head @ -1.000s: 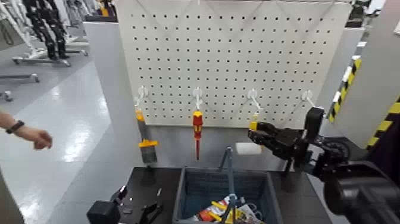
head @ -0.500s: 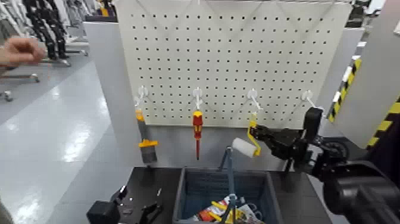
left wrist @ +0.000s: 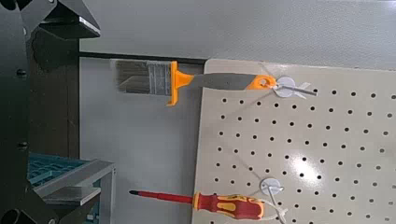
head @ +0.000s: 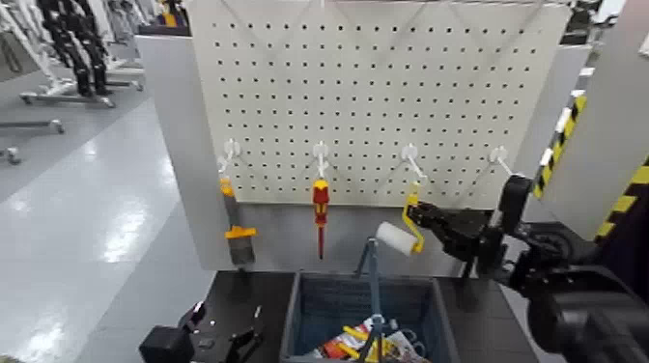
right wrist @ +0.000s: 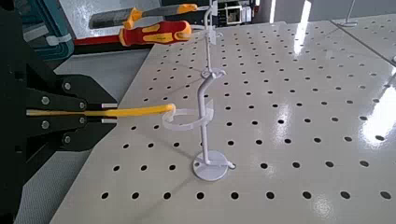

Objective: Put the yellow roller into the crate.

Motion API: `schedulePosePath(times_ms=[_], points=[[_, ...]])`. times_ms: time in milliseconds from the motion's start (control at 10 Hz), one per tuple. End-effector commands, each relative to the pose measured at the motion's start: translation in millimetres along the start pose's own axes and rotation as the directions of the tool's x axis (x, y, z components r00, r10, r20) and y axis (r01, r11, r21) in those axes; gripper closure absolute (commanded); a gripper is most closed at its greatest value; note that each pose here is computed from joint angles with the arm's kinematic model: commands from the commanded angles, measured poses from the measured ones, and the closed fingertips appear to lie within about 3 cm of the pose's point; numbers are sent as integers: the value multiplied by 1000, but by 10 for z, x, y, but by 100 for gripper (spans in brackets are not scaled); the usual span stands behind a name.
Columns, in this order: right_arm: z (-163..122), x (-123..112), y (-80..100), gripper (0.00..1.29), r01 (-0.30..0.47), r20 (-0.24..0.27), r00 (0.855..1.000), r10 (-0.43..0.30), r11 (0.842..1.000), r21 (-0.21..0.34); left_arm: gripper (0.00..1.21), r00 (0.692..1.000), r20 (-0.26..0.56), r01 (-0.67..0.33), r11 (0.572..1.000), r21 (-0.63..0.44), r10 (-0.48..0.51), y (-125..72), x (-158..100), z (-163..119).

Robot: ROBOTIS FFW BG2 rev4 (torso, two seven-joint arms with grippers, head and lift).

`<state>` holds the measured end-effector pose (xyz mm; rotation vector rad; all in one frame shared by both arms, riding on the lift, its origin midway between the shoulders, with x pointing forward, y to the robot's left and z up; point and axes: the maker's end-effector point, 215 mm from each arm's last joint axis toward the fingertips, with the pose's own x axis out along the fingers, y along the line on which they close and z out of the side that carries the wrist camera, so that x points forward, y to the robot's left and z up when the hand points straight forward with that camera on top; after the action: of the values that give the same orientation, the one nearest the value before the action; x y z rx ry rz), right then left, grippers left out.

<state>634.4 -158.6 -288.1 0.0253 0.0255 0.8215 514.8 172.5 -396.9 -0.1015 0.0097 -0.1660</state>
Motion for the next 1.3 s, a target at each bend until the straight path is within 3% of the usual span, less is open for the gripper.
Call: schedulePosePath(times_ms=[100,1300], points=[[33,-96,106,126,2,18,1000,-2,1000,8,12,1000,-1,-1,1000,-1,1,1,-6,-6],[492,-653,446,126,43,118,992,-42,999,-4,12,1000,-6,3,1000,1,-3,-6,9,-26]])
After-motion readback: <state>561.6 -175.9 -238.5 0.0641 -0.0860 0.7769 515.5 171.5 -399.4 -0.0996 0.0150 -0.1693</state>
